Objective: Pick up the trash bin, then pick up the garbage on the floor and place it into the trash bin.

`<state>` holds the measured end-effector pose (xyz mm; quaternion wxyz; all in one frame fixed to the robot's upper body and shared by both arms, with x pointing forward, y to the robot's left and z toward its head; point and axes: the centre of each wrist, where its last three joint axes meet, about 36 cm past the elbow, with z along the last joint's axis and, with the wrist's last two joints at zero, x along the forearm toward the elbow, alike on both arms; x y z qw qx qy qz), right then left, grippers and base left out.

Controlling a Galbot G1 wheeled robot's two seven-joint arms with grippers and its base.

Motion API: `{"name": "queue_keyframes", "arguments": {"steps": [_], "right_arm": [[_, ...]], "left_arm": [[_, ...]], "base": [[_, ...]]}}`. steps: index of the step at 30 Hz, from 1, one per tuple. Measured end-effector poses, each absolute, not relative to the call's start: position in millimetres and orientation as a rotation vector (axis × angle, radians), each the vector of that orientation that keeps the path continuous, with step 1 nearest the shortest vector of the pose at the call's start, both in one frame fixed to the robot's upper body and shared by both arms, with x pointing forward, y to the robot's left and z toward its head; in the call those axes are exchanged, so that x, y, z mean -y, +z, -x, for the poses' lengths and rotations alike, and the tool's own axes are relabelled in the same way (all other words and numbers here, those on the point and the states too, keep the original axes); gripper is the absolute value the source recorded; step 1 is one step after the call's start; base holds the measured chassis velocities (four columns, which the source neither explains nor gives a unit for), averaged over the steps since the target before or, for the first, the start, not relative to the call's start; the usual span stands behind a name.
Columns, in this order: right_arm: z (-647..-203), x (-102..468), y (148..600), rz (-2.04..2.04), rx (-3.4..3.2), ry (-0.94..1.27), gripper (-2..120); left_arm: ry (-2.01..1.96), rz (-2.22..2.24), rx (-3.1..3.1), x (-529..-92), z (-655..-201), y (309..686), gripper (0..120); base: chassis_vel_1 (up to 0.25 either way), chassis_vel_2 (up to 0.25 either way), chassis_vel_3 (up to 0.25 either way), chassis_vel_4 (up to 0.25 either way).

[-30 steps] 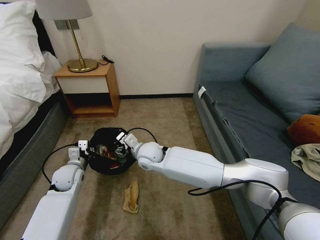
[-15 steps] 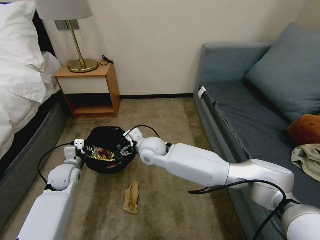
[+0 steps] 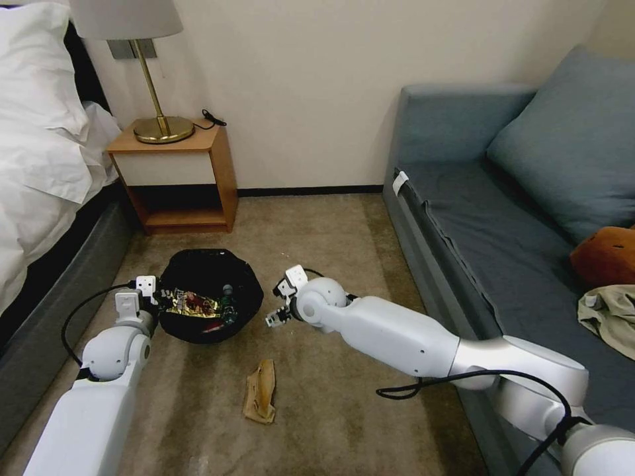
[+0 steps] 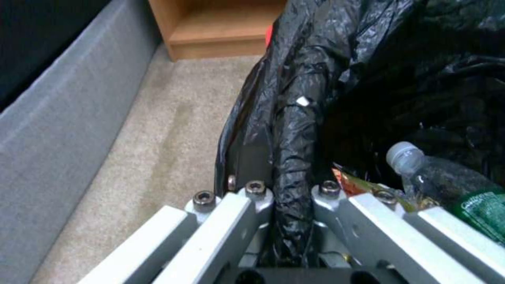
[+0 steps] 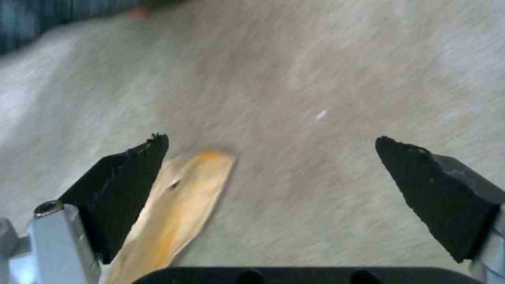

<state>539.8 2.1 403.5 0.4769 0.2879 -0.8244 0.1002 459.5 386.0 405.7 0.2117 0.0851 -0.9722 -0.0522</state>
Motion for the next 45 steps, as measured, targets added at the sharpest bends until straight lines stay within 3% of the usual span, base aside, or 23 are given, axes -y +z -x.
{"name": "queue_keyframes", "arguments": {"steps": [16, 27, 45], "right_arm": [[-452, -47, 340, -0.832, 1.771, 0.132, 100], [-431, -60, 314, -0.843, 1.720, 0.162, 100], [-436, -43, 271, -0.789, 1.745, 0.254, 100]], "left_arm": [[-0.119, -0.252, 2.724, -380, -453, 420, 2], [-0.109, -0.262, 2.734, -378, -446, 422, 2], [-0.098, -0.244, 2.735, -363, -442, 416, 2]], "base": [[0.000, 0.000, 0.000, 0.000], [0.000, 0.000, 0.000, 0.000], [0.000, 0.000, 0.000, 0.000]]}}
